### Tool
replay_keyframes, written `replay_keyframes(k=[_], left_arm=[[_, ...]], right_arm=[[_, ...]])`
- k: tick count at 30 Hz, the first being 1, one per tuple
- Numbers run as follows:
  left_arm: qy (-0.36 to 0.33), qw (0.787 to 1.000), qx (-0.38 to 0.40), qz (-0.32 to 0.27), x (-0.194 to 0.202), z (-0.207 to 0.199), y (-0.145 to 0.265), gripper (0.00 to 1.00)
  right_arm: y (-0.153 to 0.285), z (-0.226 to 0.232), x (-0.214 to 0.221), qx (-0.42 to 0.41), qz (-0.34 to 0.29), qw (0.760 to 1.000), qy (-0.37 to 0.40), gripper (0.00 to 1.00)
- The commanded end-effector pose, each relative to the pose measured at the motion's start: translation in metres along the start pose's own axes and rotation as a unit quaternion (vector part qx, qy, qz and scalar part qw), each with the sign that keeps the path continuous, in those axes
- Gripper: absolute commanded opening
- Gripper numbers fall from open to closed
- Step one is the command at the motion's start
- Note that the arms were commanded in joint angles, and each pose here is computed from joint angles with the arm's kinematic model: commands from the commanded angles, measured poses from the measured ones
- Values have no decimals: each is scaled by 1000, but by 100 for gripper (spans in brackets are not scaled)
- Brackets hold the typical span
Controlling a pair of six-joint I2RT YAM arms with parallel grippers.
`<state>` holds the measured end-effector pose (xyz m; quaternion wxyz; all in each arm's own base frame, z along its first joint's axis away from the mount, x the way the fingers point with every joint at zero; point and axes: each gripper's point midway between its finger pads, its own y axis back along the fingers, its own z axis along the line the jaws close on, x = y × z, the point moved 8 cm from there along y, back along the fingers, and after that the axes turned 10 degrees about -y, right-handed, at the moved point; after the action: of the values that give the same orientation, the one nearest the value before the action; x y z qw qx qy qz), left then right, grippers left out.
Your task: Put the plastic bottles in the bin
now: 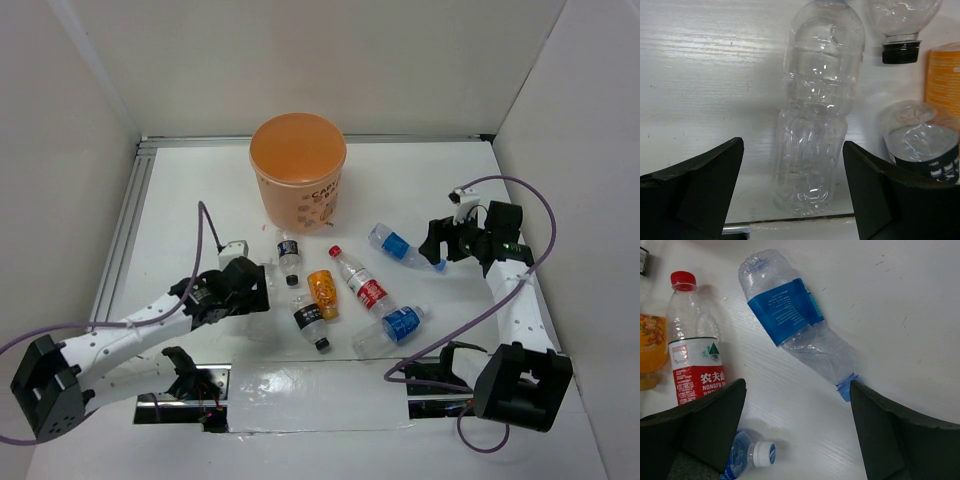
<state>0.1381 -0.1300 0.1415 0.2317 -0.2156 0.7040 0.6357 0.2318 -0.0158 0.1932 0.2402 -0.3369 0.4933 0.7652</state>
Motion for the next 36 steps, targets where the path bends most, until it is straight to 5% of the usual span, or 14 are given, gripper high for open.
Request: replay_keyframes(k=[1,5,10,15,19,25,29,31,36], left_arm=[[14,1000,-5,-25,-21,-15,-10,93],[-8,1000,-19,23,-12,-23,-39,86],[-19,1000,-2,17,-6,-33,-37,35],[-47,997,42,-32,-20,-44,24,13],[-110,963,207,-137,-49,-76,103,10],[-117,896,300,-306,-127,-103,184,8],[-101,874,248,-406,-182,-129,193,3],[-82,880,205,-420,-214,-134,167,3],[13,858,218,-465,-292,-130,143,2]], right_arm=[[-1,4,-10,-18,-16,1000,7,91],[-1,6,-12,-16,-14,1000,15,91],[2,7,-10,-17,-10,1000,22,91],[3,11,-12,-42,-19,998,46,74],[2,9,-18,-39,-33,997,61,64],[-9,7,-16,-55,-18,997,47,66],[-9,7,-18,-54,-21,997,50,67],[-9,7,-18,-54,-21,997,50,67],[-4,9,-20,-49,-23,997,56,67]])
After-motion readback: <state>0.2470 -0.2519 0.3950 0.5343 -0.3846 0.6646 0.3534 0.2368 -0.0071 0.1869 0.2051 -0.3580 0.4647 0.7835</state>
